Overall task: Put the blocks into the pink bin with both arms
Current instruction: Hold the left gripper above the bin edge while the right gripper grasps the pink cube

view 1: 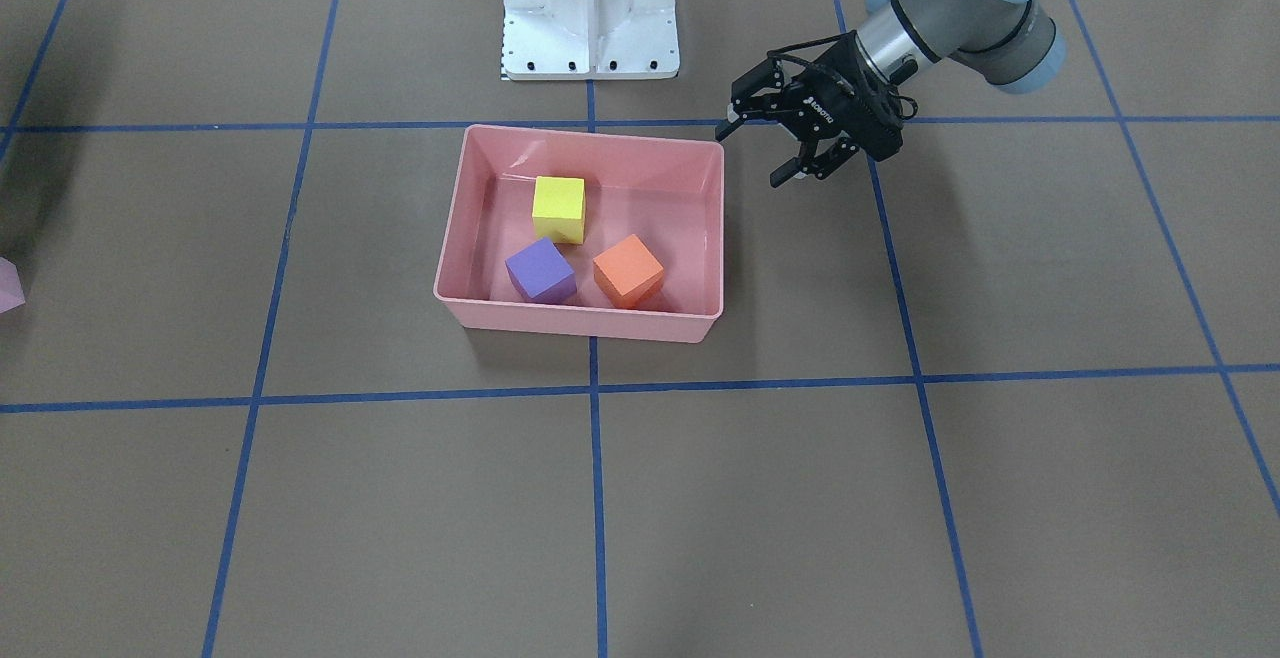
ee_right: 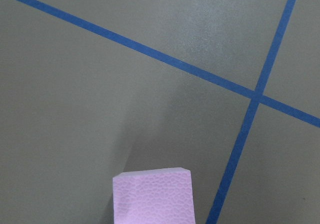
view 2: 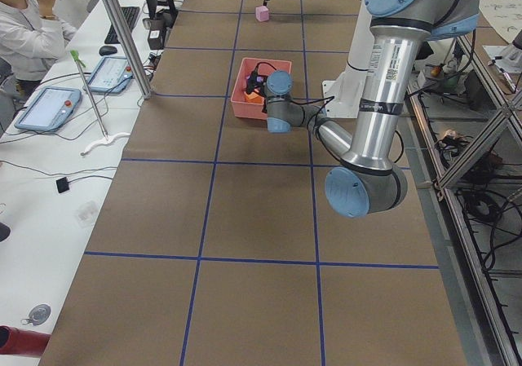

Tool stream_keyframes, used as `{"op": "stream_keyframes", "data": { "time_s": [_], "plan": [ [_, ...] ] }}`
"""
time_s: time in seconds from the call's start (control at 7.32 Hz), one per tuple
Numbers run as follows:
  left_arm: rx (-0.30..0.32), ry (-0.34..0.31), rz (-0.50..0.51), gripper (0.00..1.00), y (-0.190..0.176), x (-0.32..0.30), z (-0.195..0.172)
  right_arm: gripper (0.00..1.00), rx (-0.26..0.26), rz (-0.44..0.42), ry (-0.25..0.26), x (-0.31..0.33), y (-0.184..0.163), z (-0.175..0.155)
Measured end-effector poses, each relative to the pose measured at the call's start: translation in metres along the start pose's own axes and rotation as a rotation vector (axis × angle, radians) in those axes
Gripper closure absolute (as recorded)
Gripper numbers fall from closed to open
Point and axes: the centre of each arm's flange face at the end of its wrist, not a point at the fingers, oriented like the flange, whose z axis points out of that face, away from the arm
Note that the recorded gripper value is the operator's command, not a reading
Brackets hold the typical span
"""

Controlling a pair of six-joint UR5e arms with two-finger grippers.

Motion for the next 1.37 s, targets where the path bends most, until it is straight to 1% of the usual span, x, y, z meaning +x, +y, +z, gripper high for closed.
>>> {"op": "stream_keyframes", "data": {
  "time_s": [0.27, 0.55, 0.96, 1.09, 1.23, 1.37],
  "plan": [
    [0.001, 0.000, 0.000, 0.00, 0.000, 0.000, 0.000, 0.00, -0.004, 0.035, -0.013, -0.006, -0.001, 0.006],
    [0.001, 0.000, 0.000, 0.00, 0.000, 0.000, 0.000, 0.00, -0.014, 0.041, -0.024, -0.016, -0.003, 0.014],
    [0.003, -0.002, -0.002, 0.00, 0.000, -0.001, 0.000, 0.00, -0.032, 0.026, 0.004, -0.020, 0.001, 0.027],
    [0.004, -0.003, -0.002, 0.00, 0.001, -0.001, 0.000, 0.15, -0.041, 0.019, 0.015, -0.021, 0.003, 0.033],
    [0.004, -0.004, -0.002, 0.00, 0.001, -0.001, 0.000, 0.58, -0.048, 0.008, 0.025, -0.024, 0.004, 0.038],
    [0.004, -0.005, -0.003, 0.00, 0.001, -0.002, 0.000, 1.00, -0.056, -0.002, 0.034, -0.027, 0.006, 0.044]
  ]
}}
